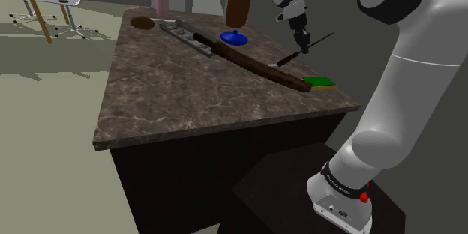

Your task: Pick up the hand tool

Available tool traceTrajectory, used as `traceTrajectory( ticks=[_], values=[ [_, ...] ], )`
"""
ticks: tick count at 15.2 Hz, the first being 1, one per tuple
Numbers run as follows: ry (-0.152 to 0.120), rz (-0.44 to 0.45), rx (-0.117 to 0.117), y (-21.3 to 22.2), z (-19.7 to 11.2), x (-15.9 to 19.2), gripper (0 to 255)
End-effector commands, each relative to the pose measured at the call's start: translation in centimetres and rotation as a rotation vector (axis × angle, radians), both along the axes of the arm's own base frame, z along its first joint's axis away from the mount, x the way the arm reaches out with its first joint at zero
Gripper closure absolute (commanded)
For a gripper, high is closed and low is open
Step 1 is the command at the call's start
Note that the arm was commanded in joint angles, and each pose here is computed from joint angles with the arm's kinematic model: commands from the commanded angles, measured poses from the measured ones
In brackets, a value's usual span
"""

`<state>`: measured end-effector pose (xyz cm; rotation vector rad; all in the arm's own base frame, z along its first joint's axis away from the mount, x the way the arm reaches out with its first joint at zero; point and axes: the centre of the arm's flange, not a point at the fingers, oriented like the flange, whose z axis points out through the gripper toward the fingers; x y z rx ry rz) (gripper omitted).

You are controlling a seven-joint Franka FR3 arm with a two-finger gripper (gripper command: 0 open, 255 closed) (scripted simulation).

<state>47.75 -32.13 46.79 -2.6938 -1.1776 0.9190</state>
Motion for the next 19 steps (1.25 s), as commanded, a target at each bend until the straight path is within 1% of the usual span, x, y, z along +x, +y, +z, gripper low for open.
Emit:
traceTrajectory(
  ticks=[1, 2, 17, 19],
  values=[
    [0.0, 0.0, 0.0, 0.0, 0.0, 0.0, 255],
    [0.0, 0.0, 0.0, -0.1, 0.0, 0.0, 255],
    [0.0, 0.0, 0.0, -0.1, 7.9, 0.0, 255],
    [0.0, 0.0, 0.0, -0.1, 8.0, 0.0, 255]
  ],
)
